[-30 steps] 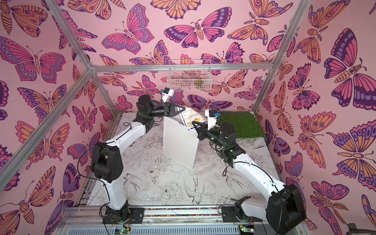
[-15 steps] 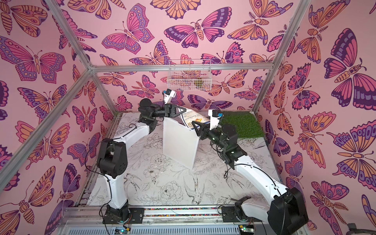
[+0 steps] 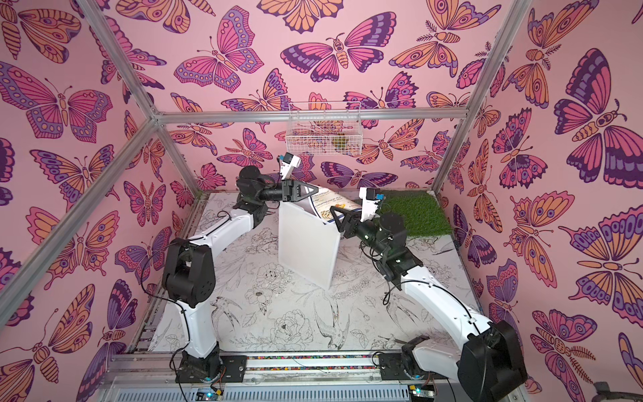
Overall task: Insert the menus into the narrow rack
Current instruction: Insert the menu into the narrow rack.
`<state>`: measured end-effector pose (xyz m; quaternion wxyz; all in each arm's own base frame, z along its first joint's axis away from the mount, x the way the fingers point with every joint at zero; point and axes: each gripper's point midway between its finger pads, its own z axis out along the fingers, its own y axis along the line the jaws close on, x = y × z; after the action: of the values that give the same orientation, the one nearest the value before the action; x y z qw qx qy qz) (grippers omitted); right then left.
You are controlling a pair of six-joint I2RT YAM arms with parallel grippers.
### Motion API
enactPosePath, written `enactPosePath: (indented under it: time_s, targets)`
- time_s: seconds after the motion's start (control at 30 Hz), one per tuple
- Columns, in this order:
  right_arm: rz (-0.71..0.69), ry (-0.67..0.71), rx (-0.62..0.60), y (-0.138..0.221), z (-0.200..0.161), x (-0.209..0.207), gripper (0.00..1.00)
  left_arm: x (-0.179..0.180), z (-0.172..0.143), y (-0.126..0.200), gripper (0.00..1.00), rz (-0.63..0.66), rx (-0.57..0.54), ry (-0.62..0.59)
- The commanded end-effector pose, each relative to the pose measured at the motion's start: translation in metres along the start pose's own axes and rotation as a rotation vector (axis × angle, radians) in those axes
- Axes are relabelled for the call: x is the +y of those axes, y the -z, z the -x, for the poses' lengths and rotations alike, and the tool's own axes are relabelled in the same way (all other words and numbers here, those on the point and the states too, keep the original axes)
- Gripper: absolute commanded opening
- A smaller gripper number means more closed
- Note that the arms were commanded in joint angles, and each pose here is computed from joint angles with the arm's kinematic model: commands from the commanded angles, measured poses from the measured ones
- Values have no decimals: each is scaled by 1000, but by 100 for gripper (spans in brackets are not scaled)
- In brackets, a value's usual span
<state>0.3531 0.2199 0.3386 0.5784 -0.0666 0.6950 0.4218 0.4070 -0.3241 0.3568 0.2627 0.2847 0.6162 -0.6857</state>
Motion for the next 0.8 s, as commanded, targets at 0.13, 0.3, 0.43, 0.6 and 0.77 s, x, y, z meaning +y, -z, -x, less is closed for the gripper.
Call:
enactPosePath:
  time_s: [0.13,0.3,0.43,0.6,0.77]
  targets:
    - [22,-54,-58,5,15,3,41,-21,-1,3,0,-26,28,-56]
    - [47,-45,-47,3,14,6,11,-24,0,3,0,-27,26,-62]
    - [84,-14,-5,0,7,12,1,-26,3,3,20,-25,19,-61]
    - [126,13,12,-3,0,16,0,-28,5,4,51,-25,16,-62]
    - [156,56,15,-6,-5,24,0,-26,7,7,53,-20,9,-51]
